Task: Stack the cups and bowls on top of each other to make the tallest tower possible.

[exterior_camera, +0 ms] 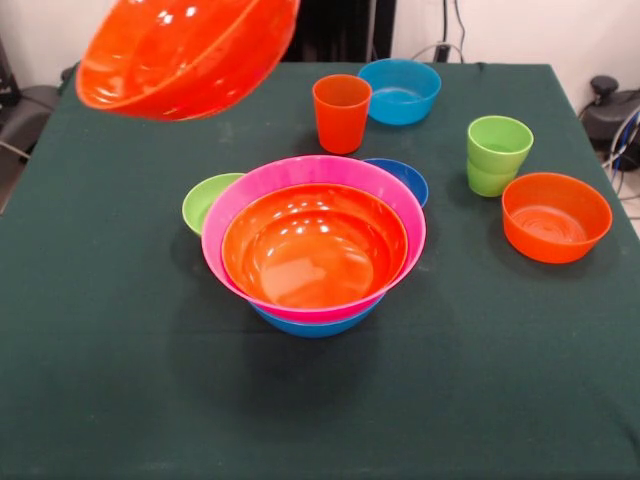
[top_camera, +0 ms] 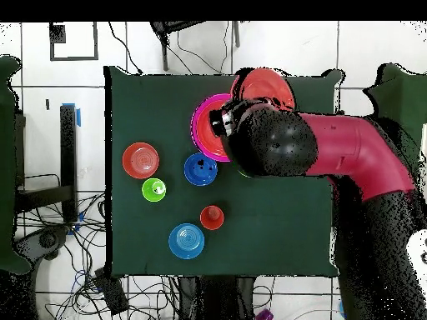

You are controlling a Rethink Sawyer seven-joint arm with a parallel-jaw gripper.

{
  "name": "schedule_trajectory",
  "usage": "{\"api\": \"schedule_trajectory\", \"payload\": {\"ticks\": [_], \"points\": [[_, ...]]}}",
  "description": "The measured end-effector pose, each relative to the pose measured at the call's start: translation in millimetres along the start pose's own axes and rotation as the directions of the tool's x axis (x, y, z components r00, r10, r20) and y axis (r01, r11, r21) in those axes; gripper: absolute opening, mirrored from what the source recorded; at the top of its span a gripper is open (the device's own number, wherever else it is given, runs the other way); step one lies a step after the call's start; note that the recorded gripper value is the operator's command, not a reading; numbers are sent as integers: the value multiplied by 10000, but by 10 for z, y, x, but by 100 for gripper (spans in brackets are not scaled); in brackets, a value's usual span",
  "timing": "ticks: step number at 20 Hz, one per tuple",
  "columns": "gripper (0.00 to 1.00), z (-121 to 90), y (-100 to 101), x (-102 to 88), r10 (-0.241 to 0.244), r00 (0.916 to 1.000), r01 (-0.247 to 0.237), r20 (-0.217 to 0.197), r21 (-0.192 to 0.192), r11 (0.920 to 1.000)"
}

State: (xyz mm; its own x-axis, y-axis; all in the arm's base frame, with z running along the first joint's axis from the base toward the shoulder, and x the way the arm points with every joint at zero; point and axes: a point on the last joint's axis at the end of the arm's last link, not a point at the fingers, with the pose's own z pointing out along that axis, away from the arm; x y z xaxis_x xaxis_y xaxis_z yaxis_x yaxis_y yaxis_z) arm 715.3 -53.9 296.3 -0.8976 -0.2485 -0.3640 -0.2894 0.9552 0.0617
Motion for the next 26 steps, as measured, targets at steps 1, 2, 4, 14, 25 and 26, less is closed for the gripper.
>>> {"api": "schedule_trajectory", "payload": {"ticks": [1, 2, 4, 14, 25, 26], "points": [[0, 23, 42, 46, 147, 9999, -147, -23, -33, 9999], [0, 43, 73, 87, 243, 9997, -243, -41, -41, 9997], [0, 76, 119, 154, 390, 9992, -390, -51, -20, 9992], [0, 306, 352, 533, 1202, 9926, -1201, -166, 70, 9927], [0, 594, 778, 674, 1520, 9880, -1522, 272, 25, 9884], [0, 615, 801, 679, 1509, 9880, -1511, 331, 20, 9885]]}}
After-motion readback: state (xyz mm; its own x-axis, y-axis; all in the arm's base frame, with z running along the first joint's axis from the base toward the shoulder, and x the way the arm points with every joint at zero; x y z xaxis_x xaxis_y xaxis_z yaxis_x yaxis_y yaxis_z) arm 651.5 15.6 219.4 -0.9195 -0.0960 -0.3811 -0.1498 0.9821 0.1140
